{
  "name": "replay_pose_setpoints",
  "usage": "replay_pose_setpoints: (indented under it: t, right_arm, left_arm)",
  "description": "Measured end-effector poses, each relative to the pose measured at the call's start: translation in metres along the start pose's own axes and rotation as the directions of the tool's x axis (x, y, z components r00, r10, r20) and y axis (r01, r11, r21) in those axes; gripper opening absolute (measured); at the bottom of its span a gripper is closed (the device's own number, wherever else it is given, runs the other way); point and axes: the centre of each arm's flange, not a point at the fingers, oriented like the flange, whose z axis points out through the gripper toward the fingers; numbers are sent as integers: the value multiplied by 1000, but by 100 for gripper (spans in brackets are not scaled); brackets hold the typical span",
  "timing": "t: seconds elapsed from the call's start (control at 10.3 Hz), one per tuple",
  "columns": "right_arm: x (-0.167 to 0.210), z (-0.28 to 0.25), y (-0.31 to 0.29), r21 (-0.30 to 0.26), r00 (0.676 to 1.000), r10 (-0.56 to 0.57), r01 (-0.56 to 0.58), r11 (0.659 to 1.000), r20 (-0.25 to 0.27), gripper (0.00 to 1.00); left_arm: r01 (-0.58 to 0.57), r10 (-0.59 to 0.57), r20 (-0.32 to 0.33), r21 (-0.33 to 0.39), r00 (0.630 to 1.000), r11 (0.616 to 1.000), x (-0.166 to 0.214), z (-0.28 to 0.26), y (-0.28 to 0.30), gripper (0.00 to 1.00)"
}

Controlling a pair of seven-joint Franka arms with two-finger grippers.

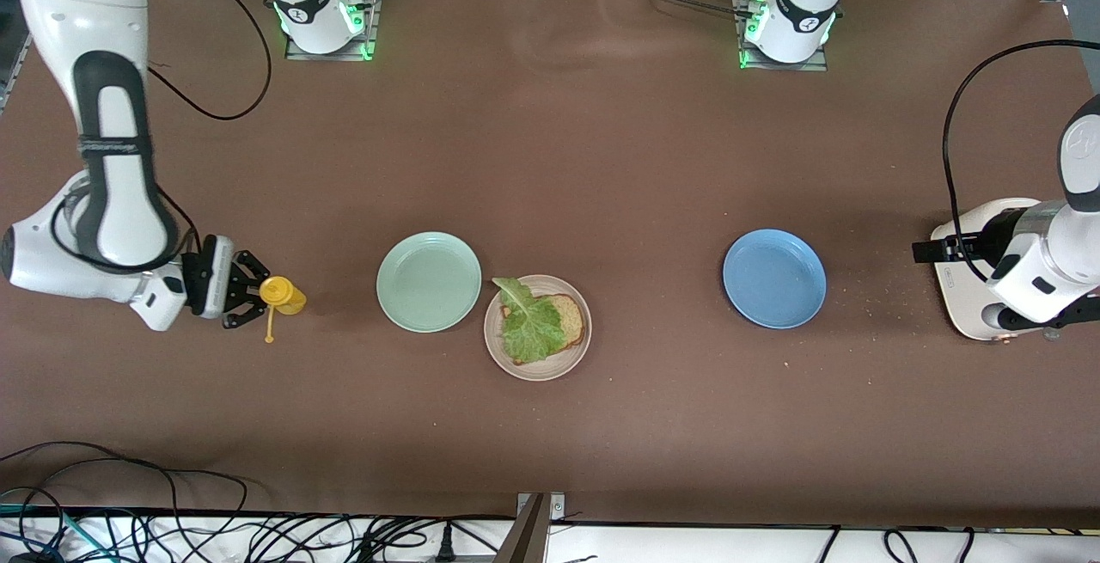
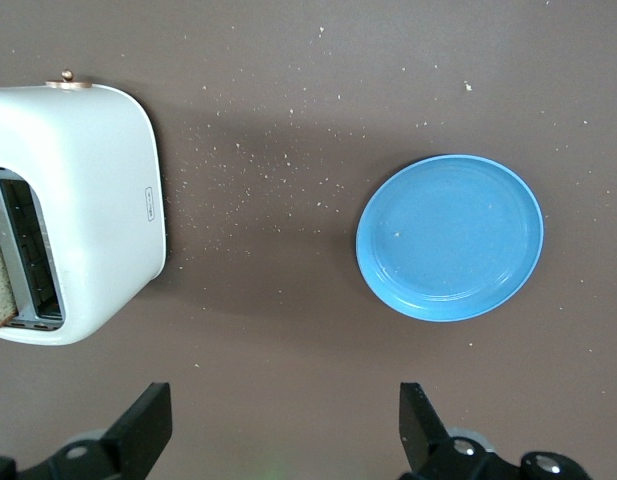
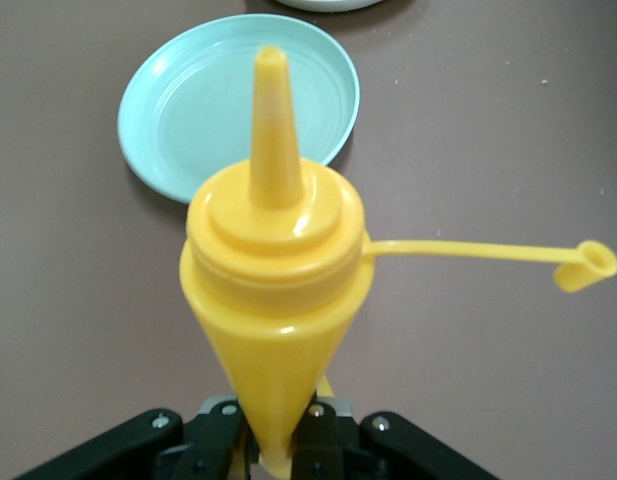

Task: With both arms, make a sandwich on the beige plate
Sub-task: 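Grasp the yellow bottle and lift it with the right gripper, then carry the bottle over the bread on the beige plate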

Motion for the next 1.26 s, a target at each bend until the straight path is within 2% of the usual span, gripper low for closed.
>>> replay_pose_setpoints:
  t: [0.19, 0.39, 0.58, 0.68, 0.97, 1.07, 1.26]
  right_arm:
    - [78, -4, 11, -3, 987, 43, -43, 999, 156, 15]
    - [155, 6, 8, -50, 946, 133, -124, 991, 296, 15]
    - [219, 34, -11, -128, 860, 197, -154, 980, 471, 15]
    - [245, 50, -22, -172, 816, 219, -149, 974, 535, 15]
    - [299, 88, -53, -332, 687, 321, -123, 935, 652, 15]
    - [314, 103, -65, -377, 650, 357, -115, 919, 671, 15]
    - [332, 134, -83, -457, 598, 420, -99, 884, 683, 15]
  left_arm:
    - [-1, 1, 3, 0, 1000, 1000, 1, 2, 0, 100]
    - [-1, 1, 3, 0, 1000, 1000, 1, 2, 0, 100]
    - [0, 0, 3, 0, 1000, 1000, 1, 2, 0, 100]
    - [0, 0, 3, 0, 1000, 1000, 1, 2, 0, 100]
    - [-1, 1, 3, 0, 1000, 1000, 1, 1, 0, 100]
    - [-1, 1, 3, 0, 1000, 1000, 1, 1, 0, 100]
    - [0, 0, 3, 0, 1000, 1000, 1, 1, 0, 100]
